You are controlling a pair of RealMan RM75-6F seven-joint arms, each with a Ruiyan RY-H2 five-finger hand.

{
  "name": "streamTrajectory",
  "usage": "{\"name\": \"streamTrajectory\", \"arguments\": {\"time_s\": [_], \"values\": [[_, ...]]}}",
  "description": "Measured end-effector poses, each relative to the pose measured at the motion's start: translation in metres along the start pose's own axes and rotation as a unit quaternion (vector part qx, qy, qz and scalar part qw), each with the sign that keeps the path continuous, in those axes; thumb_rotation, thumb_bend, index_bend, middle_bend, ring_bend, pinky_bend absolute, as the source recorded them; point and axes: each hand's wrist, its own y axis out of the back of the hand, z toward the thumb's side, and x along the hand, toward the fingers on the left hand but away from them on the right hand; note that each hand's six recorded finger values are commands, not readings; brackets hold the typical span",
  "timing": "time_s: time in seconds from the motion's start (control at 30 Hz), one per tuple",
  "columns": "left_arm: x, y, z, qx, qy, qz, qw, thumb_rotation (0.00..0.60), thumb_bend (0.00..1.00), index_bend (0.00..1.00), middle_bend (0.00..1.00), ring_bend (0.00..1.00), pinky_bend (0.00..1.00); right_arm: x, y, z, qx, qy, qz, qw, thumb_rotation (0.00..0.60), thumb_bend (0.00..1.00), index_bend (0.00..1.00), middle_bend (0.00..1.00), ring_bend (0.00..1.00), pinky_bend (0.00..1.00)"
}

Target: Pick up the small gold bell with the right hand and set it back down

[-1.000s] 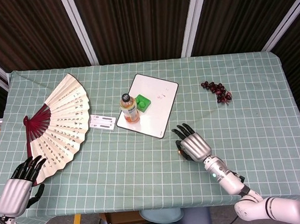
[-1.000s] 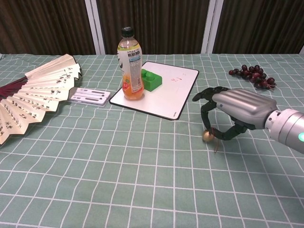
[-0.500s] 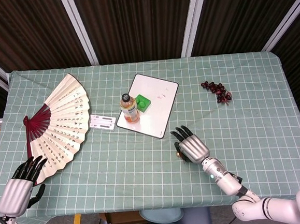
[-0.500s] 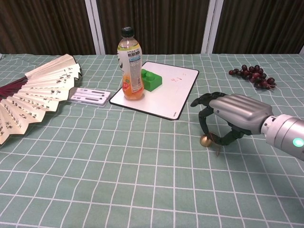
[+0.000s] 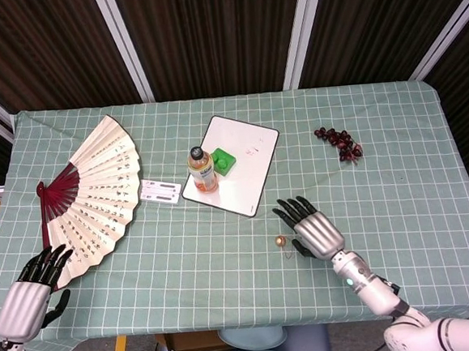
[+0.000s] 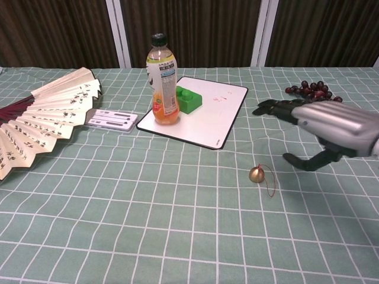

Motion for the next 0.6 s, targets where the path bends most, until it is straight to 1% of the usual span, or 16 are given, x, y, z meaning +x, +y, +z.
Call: {"name": "streamTrajectory", "arguments": {"time_s": [0.03, 0.1, 0.13, 0.17, 0.23, 0.37, 0.43, 0.5, 0.6], "values": [[0.000, 0.001, 0.000, 0.000, 0.000, 0.003, 1.0000, 0.600, 0.47, 0.06, 0.04, 0.03, 0.16, 0.009, 0.005, -0.004, 0.002, -0.005, -0.007, 1.0000, 0.600, 0.55, 0.00, 0.02, 0.00, 0.00], [-0.001, 0.003, 0.000, 0.002, 0.001, 0.009, 1.0000, 0.600, 0.47, 0.06, 0.02, 0.01, 0.16, 0.038, 0.013, -0.020, 0.011, -0.024, -0.016, 0.9995, 0.600, 0.55, 0.00, 0.00, 0.00, 0.00], [-0.001, 0.003, 0.000, 0.003, 0.001, 0.010, 0.9999, 0.600, 0.47, 0.06, 0.00, 0.00, 0.15, 0.053, 0.016, -0.029, 0.015, -0.038, -0.018, 0.9990, 0.600, 0.55, 0.00, 0.00, 0.00, 0.00], [-0.001, 0.003, 0.000, 0.005, 0.001, 0.011, 0.9999, 0.600, 0.47, 0.06, 0.00, 0.00, 0.14, 0.073, 0.019, -0.041, 0.019, -0.059, -0.021, 0.9979, 0.600, 0.54, 0.00, 0.00, 0.00, 0.00], [-0.002, 0.002, 0.002, 0.009, 0.001, 0.013, 0.9999, 0.600, 0.47, 0.06, 0.00, 0.00, 0.13, 0.103, 0.024, -0.056, 0.022, -0.089, -0.031, 0.9953, 0.600, 0.52, 0.00, 0.00, 0.00, 0.00], [-0.003, 0.001, 0.007, 0.013, -0.008, 0.014, 0.9998, 0.600, 0.47, 0.05, 0.00, 0.00, 0.12, 0.162, 0.029, -0.075, 0.003, -0.144, -0.068, 0.9872, 0.600, 0.50, 0.00, 0.00, 0.00, 0.00], [-0.004, 0.000, 0.009, 0.016, -0.009, 0.015, 0.9997, 0.600, 0.47, 0.05, 0.00, 0.00, 0.11, 0.177, 0.033, -0.076, -0.010, -0.148, -0.081, 0.9856, 0.600, 0.50, 0.00, 0.00, 0.00, 0.00], [-0.005, 0.000, 0.012, 0.018, -0.011, 0.016, 0.9997, 0.600, 0.47, 0.05, 0.00, 0.00, 0.11, 0.186, 0.040, -0.079, -0.022, -0.146, -0.092, 0.9847, 0.600, 0.50, 0.00, 0.00, 0.00, 0.00], [-0.007, -0.001, 0.017, 0.022, -0.017, 0.013, 0.9995, 0.600, 0.47, 0.05, 0.00, 0.00, 0.11, 0.197, 0.046, -0.084, -0.017, -0.151, -0.095, 0.9838, 0.600, 0.50, 0.00, 0.00, 0.00, 0.00]]}}
